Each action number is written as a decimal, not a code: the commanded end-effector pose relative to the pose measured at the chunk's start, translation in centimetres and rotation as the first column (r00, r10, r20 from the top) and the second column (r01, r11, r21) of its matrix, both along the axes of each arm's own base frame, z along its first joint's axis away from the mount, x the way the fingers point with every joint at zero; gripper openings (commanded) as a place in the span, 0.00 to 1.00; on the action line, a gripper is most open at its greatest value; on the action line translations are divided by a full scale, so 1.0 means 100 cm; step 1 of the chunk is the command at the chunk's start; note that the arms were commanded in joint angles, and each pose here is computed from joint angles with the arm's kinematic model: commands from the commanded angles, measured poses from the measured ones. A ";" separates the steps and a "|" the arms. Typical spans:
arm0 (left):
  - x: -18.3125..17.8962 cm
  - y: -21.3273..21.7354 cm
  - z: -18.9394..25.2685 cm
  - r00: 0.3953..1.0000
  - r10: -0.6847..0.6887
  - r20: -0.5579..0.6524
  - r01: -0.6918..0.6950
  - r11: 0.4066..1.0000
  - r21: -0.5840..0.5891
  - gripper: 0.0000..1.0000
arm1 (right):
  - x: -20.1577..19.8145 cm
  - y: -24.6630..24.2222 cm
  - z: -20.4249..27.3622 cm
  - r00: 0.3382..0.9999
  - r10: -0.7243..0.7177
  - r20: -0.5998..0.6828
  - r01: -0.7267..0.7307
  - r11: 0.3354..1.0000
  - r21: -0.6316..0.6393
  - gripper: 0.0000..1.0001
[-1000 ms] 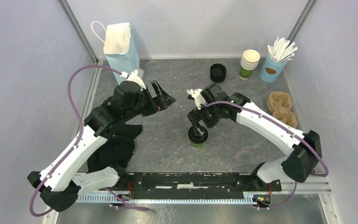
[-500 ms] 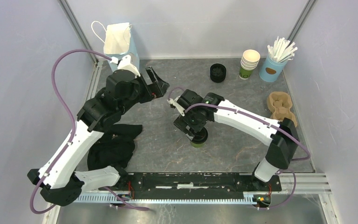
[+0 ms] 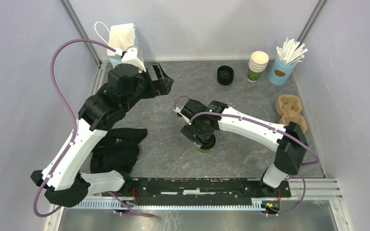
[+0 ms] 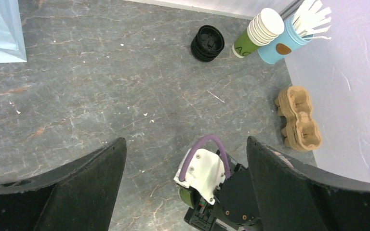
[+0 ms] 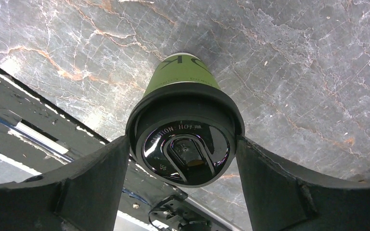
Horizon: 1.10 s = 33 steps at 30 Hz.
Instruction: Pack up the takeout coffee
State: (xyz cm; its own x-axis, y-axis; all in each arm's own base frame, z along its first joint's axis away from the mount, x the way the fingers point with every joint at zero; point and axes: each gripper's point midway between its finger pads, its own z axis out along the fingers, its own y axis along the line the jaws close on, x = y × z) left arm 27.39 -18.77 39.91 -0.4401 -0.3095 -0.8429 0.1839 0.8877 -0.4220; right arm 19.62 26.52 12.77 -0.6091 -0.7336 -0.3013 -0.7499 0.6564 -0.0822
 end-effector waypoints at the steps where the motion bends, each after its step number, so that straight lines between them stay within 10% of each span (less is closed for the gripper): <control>1: 0.005 0.004 0.015 0.998 -0.014 0.057 0.011 0.999 0.049 1.00 | 0.002 -0.010 -0.001 0.998 -0.057 0.033 0.057 0.998 -0.018 0.84; 11: 0.011 -0.004 0.021 0.996 -0.062 0.069 0.057 0.996 0.075 1.00 | 0.018 -0.075 -0.018 0.950 -0.302 0.071 0.305 0.952 -0.021 0.77; 25: 0.022 -0.017 0.018 0.985 -0.156 0.070 0.148 0.983 0.111 1.00 | 0.035 -0.241 -0.029 0.658 -0.739 0.145 0.748 0.663 -0.013 0.79; 33: 0.022 -0.018 0.011 0.983 -0.176 0.057 0.168 0.978 0.122 1.00 | 0.032 -0.227 -0.023 0.683 -0.728 0.057 0.729 0.684 0.018 0.81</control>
